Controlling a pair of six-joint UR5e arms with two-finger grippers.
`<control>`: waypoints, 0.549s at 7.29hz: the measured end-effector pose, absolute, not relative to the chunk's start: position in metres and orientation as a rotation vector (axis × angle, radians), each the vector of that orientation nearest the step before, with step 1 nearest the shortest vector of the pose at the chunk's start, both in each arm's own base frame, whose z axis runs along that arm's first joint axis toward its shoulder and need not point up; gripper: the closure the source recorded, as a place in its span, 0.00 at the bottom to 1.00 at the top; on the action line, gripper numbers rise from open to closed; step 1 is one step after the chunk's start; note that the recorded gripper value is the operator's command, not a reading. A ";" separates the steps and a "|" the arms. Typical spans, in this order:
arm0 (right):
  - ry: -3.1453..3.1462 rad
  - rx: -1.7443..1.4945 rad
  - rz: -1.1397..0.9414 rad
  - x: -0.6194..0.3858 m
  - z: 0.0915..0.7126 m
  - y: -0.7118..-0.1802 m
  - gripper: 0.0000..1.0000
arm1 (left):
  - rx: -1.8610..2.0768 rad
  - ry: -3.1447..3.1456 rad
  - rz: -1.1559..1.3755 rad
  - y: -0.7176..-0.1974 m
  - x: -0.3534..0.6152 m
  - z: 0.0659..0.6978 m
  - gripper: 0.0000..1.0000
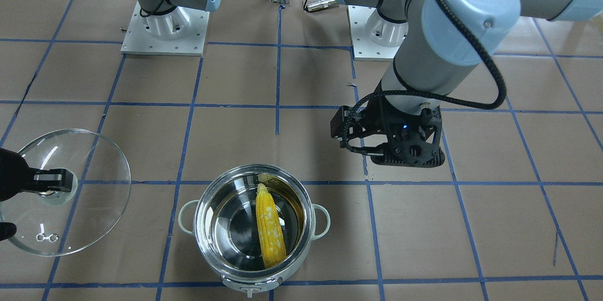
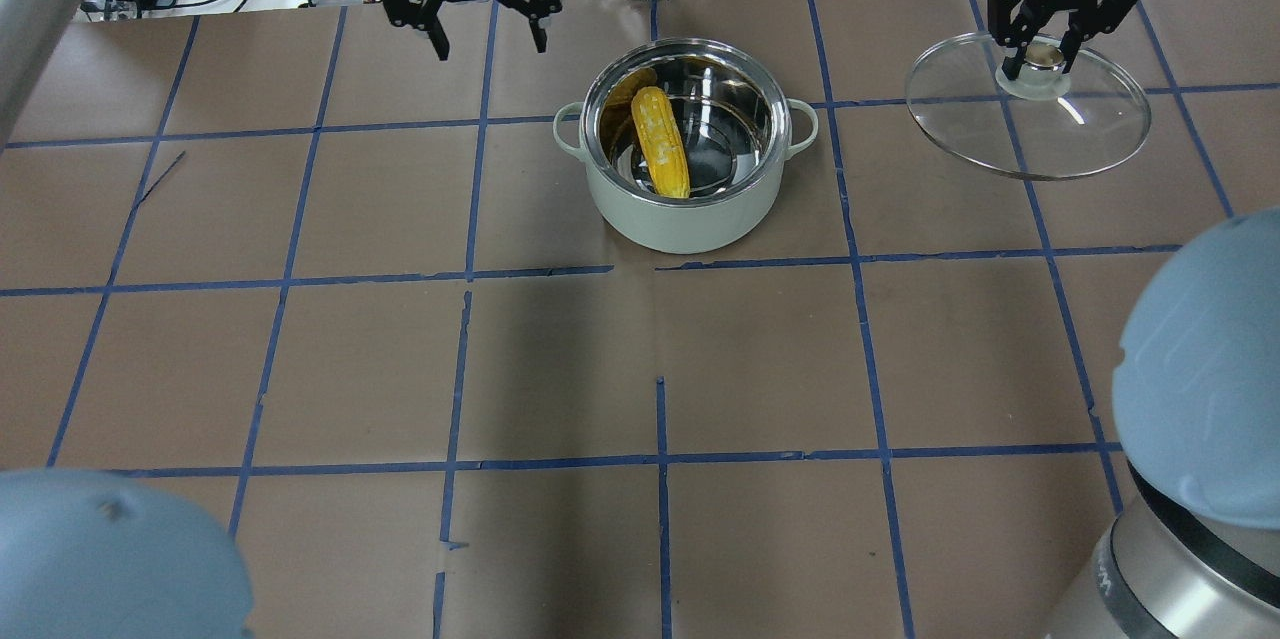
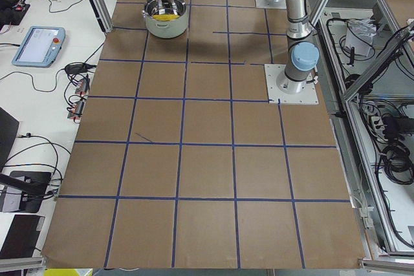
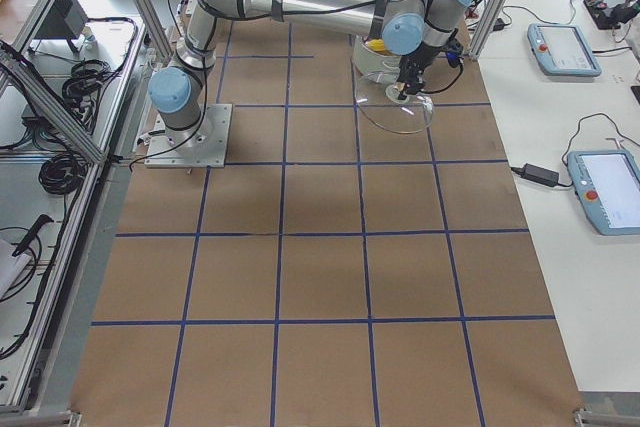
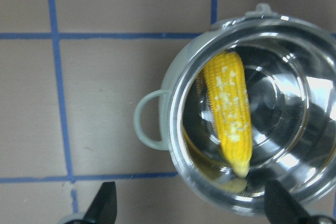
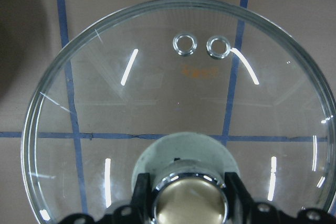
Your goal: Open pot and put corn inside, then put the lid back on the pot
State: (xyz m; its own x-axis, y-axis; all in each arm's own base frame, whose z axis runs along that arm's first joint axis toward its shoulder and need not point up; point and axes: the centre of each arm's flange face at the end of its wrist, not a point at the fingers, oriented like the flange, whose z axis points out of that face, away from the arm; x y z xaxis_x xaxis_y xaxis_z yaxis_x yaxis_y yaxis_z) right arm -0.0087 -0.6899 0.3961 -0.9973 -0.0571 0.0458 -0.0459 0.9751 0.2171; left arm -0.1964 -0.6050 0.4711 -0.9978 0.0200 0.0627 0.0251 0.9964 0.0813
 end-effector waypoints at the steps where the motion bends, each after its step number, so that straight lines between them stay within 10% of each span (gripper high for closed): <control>1: -3.072 0.076 -0.325 -0.006 0.400 -0.689 0.93 | -0.020 -3.075 -0.143 -0.577 -0.180 0.473 0.00; 4: -3.054 0.114 -0.194 0.080 0.426 -0.683 0.92 | 0.015 -3.075 -0.156 -0.545 -0.161 0.469 0.00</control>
State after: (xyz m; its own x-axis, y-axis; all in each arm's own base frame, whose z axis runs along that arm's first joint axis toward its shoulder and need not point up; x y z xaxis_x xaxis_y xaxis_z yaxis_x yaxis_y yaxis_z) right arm 0.0795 -0.6834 0.4256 -0.9941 -0.0792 0.0740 -0.0692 0.9892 0.1293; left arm -0.1608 -0.5447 0.4695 -0.9980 -0.0126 0.0623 -0.0063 0.9948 0.1012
